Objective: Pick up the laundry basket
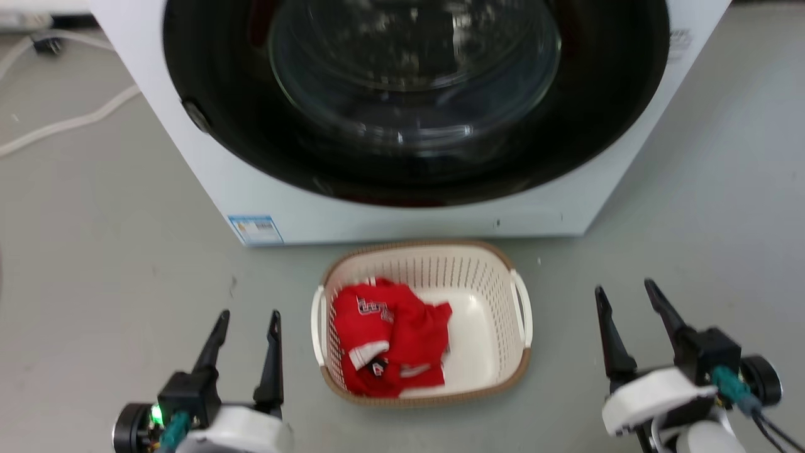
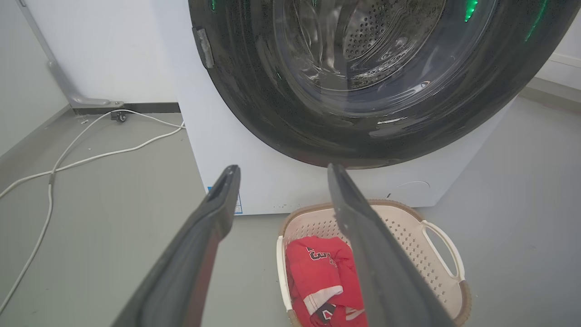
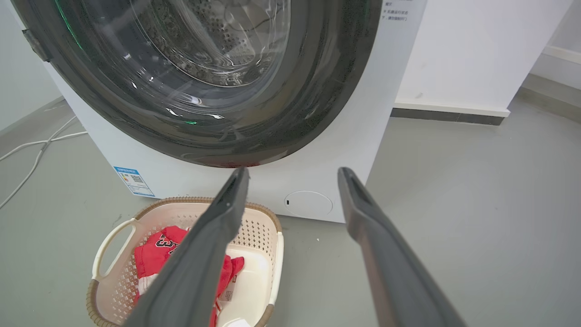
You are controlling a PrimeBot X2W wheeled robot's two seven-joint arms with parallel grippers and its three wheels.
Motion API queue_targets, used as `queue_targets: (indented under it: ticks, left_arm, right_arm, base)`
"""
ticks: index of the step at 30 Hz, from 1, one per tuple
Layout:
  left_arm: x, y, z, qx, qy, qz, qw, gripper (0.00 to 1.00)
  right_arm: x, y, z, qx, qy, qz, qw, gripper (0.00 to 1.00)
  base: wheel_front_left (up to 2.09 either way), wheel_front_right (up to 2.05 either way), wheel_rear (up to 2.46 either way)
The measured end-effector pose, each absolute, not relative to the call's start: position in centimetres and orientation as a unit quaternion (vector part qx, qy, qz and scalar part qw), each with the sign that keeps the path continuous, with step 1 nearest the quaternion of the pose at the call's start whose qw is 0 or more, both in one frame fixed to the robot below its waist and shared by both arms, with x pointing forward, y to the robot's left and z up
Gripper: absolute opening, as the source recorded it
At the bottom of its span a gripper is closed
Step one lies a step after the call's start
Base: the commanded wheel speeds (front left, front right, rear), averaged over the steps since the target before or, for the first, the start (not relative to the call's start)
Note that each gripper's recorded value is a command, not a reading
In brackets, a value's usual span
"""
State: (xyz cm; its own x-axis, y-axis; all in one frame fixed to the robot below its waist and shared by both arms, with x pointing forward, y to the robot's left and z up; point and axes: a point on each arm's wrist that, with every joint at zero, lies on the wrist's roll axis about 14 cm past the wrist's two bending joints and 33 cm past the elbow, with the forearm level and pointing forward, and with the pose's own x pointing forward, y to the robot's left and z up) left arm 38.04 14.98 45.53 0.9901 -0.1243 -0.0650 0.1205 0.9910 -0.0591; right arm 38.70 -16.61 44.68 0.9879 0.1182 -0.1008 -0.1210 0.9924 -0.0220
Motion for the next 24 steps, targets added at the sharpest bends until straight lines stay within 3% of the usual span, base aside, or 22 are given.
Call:
queue_targets:
  ticks: [12,24]
  left_arm:
    - [45.7,15.4,34.8,-0.023,0.158,-0.082,0.984,1.00]
    - [48.2,14.1,22.9,-0.028,0.310,-0.119,0.943,1.00]
  right_arm:
    - [45.1,-15.9,34.8,-0.010,0.172,0.076,0.982,1.00]
    - [48.0,-14.9,23.7,-0.007,0.341,0.095,0.935,1.00]
  base:
    - [0.00,0.00,0.00]
    - [0.00,0.00,0.00]
